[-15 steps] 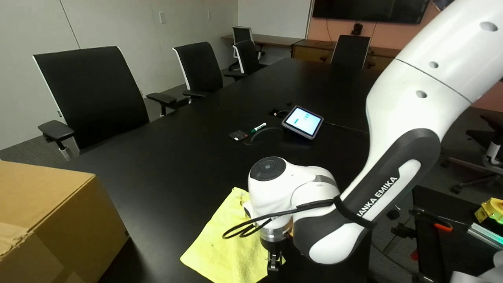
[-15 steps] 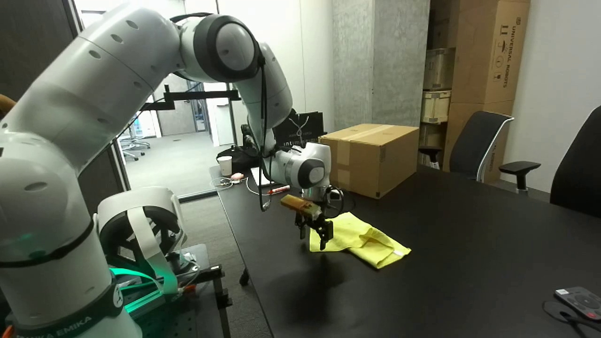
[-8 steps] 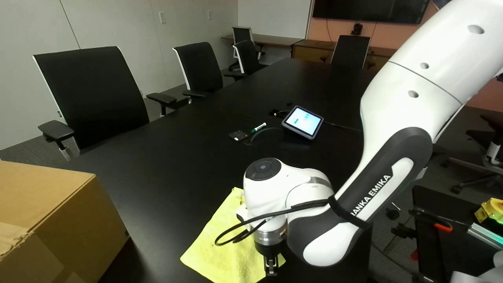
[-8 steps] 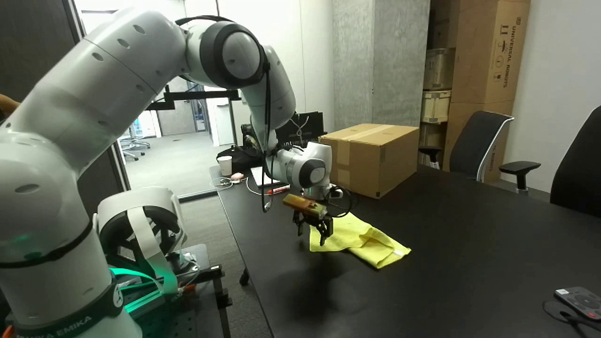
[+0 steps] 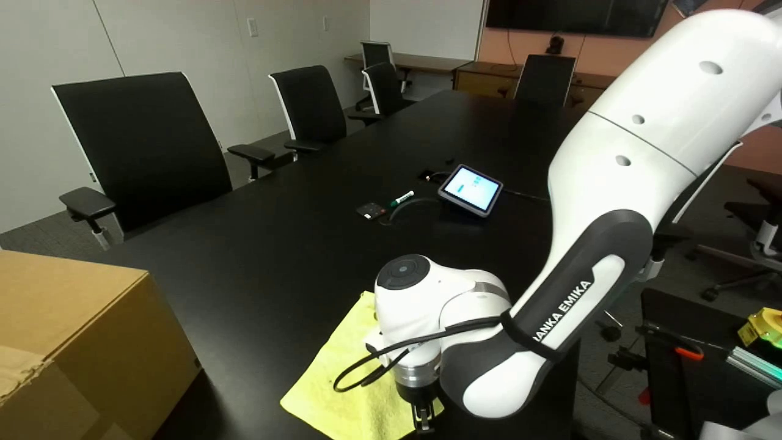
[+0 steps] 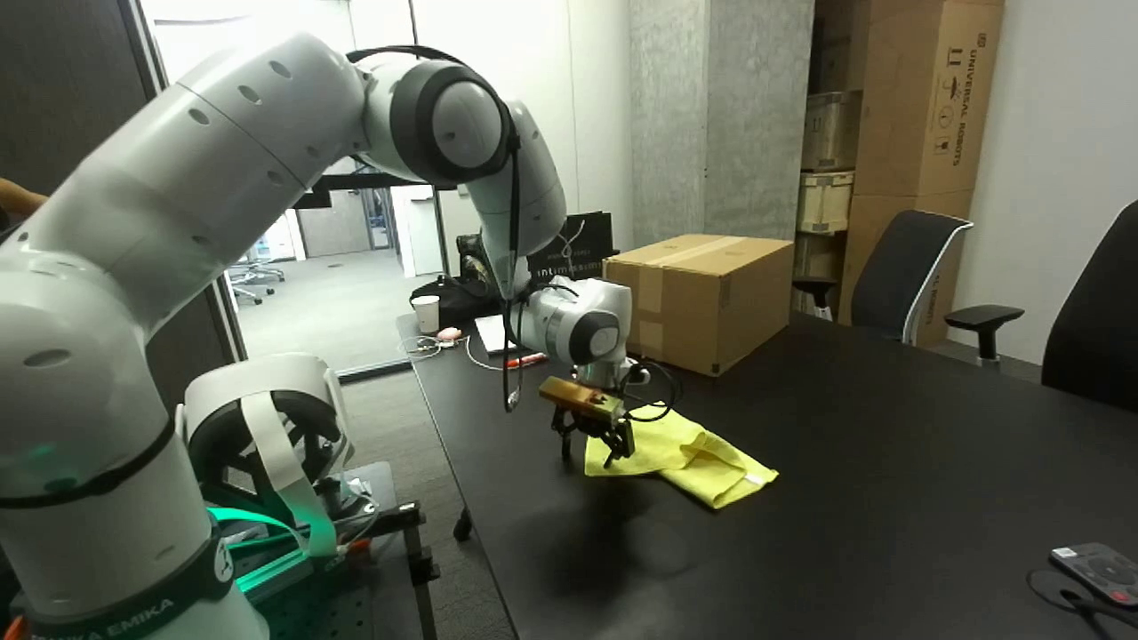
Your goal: Fold the towel on the table
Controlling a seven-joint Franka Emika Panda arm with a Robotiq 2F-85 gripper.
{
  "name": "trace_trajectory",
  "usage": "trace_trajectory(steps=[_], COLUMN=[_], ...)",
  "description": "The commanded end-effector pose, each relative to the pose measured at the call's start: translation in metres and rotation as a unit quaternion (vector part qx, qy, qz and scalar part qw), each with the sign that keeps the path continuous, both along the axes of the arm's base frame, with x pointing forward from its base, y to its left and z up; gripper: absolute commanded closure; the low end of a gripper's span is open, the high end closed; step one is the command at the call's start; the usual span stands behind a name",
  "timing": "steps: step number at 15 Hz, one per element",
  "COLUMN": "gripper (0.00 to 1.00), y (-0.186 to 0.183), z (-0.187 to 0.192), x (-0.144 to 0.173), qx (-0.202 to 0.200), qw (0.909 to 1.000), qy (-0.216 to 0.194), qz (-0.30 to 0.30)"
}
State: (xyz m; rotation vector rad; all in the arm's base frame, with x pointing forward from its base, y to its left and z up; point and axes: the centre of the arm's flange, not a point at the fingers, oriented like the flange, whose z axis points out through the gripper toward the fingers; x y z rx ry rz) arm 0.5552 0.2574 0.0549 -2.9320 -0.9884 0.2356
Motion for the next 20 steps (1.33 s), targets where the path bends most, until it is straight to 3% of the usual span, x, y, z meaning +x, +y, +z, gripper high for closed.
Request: trace_trajectory(steps=[1, 2, 3, 4, 10, 13, 15, 20], gripper=[0.00, 0.00, 0.23, 0.26, 0.73, 0.91, 0.97, 0.90], y=[0.003, 0.004, 0.005, 0.006, 0.013, 0.014, 0.014, 0.016], z=[-0.010, -0.009, -0.006, -0.005, 0.002, 0.004, 0.003, 0.024], x=[0.005, 0.005, 0.005, 0.004, 0.002, 0.000, 0.001, 0.001], qx=[-0.001, -0.001, -0.001, -0.003, -0.010, -0.011, -0.015, -0.037], qw=[0.9999, 0.9999, 0.9998, 0.9998, 0.9992, 0.9989, 0.9988, 0.9978], qy=[0.011, 0.014, 0.016, 0.018, 0.034, 0.040, 0.043, 0.052], qz=[0.008, 0.007, 0.008, 0.009, 0.017, 0.019, 0.020, 0.018])
